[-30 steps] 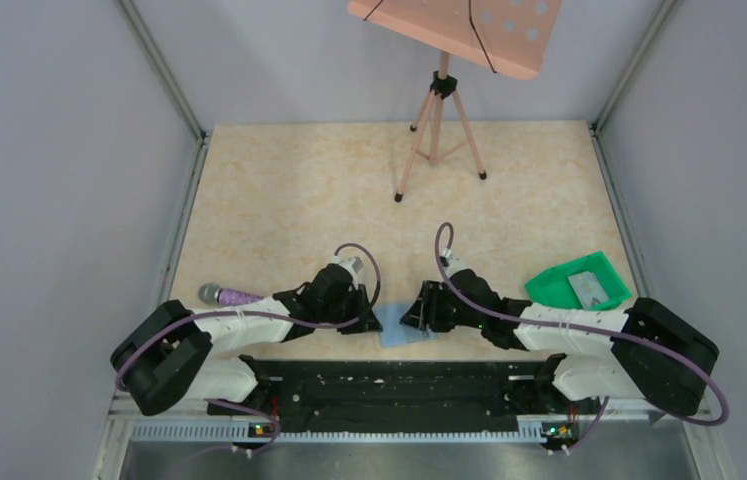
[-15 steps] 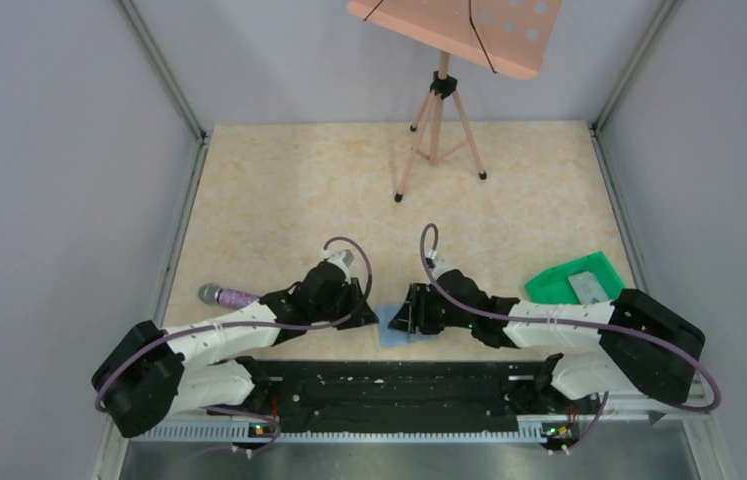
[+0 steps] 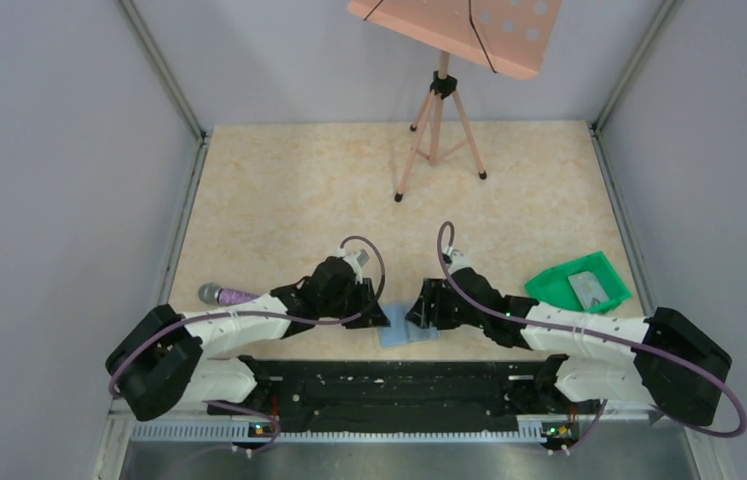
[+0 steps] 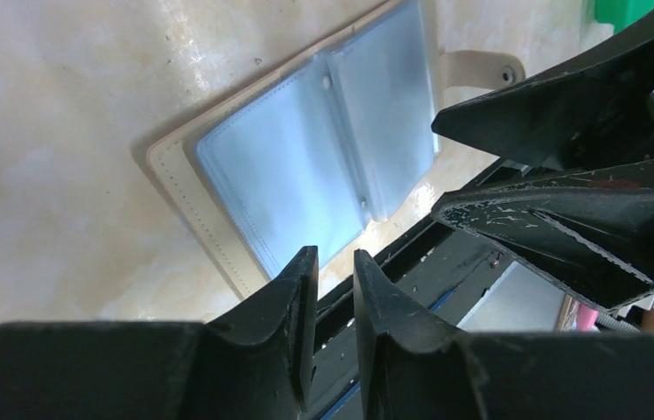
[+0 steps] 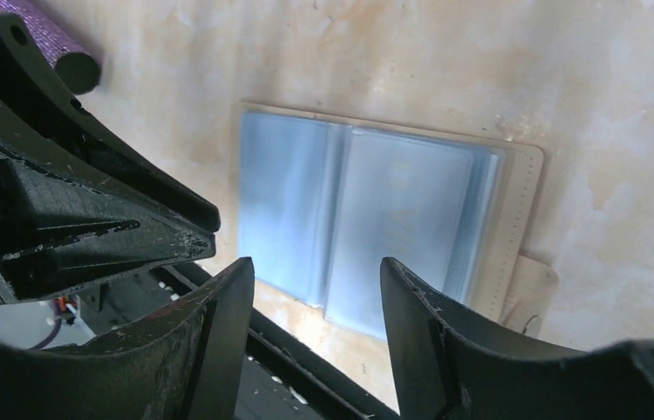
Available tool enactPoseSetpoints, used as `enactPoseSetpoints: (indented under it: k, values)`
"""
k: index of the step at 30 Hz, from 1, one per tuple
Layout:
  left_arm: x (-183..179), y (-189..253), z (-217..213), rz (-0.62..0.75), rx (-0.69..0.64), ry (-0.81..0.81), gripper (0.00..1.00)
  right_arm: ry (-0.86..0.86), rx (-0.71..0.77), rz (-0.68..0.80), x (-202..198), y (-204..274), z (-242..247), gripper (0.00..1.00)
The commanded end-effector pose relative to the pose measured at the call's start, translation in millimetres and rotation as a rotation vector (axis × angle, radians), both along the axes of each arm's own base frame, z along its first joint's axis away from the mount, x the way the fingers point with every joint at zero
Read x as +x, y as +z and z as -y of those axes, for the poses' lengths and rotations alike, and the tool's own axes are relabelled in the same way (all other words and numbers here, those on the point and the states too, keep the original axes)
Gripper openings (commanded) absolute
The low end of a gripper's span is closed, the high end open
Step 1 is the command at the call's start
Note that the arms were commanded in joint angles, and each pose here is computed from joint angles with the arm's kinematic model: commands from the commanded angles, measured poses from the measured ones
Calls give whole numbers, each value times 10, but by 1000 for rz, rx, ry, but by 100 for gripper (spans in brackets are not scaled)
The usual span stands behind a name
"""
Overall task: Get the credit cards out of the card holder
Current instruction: Remove the credit card from the card holder.
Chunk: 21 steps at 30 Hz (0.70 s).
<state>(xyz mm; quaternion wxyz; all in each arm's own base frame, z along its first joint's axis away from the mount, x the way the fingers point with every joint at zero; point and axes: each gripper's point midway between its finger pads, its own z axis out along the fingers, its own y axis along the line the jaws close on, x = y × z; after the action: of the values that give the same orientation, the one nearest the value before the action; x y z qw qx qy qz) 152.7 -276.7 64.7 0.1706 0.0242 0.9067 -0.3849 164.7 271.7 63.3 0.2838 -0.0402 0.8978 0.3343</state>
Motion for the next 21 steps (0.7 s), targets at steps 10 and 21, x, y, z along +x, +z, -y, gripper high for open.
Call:
enactPoseSetpoints:
  k: [10,21]
  values:
    - [-40,-387,126,-81,14,-43,25,-16,-25,-15,14,-153,134,56]
    - [-39,-429,67,-74,37,-28,24,-21,-30,-28,44,-212,128,55]
